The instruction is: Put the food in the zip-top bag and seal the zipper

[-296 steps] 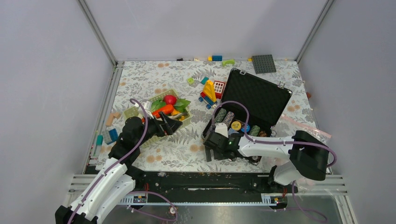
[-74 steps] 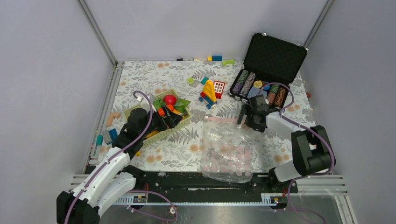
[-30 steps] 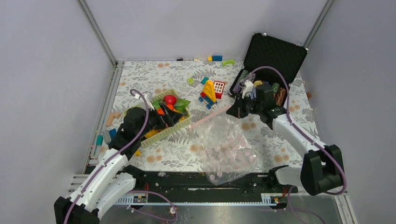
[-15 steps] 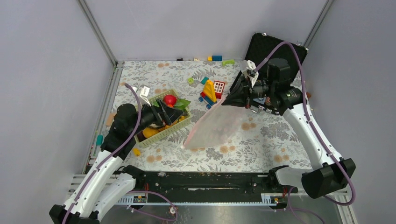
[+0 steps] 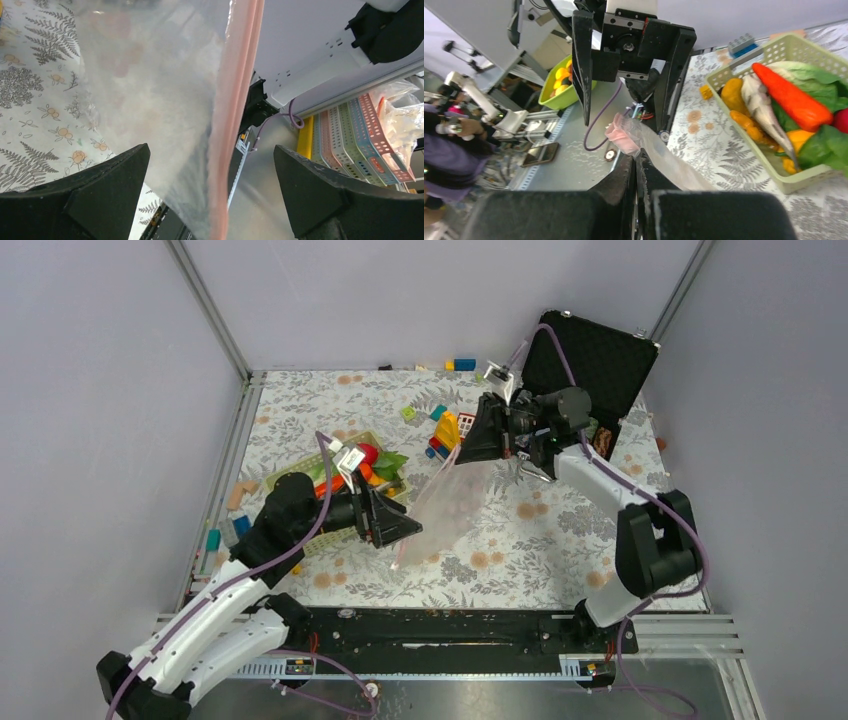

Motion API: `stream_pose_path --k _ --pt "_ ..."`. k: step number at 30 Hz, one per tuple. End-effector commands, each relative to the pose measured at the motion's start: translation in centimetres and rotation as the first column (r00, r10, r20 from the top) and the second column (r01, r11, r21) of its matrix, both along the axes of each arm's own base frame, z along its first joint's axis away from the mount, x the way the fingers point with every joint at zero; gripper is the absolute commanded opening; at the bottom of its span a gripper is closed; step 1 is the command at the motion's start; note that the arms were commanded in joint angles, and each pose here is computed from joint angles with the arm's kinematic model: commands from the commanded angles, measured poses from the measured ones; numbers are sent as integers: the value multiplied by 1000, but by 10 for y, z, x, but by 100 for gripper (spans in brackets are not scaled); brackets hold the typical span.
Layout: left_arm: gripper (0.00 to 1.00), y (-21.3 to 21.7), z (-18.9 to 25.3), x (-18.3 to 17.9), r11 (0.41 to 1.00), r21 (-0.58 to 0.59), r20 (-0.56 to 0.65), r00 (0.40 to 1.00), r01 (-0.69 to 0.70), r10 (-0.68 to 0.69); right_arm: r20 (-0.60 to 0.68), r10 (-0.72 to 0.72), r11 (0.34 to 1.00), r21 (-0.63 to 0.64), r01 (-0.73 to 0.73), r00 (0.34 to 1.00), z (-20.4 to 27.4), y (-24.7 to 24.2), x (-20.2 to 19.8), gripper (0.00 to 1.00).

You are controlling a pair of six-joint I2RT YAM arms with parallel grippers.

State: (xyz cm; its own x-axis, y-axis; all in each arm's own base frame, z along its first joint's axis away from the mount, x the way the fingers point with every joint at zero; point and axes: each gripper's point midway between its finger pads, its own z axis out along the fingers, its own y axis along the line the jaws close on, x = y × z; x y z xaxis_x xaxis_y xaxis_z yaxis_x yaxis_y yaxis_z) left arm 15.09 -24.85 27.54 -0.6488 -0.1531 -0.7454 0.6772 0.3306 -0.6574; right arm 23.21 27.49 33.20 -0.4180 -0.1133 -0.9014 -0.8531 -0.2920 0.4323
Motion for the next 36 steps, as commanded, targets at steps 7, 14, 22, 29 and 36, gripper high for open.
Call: stream_pose_path --k 7,14,22,29,36 --pt "99 11 13 29 981 27 88 978 -192 189 46 139 990 -36 -137 989 8 17 -21 0" --pt "99 20 23 37 965 22 111 960 -263 259 30 170 984 -54 -168 985 6 21 -26 0" --pt "99 15 47 27 980 -38 168 965 -197 201 6 185 981 -65 -185 983 3 27 -25 0" --pt "99 24 67 25 972 -72 239 942 -226 236 -8 187 980 -70 -187 982 3 29 -22 0" --pt "99 13 52 34 979 -14 213 956 -204 202 -29 192 978 -76 -194 981 1 32 -20 0"
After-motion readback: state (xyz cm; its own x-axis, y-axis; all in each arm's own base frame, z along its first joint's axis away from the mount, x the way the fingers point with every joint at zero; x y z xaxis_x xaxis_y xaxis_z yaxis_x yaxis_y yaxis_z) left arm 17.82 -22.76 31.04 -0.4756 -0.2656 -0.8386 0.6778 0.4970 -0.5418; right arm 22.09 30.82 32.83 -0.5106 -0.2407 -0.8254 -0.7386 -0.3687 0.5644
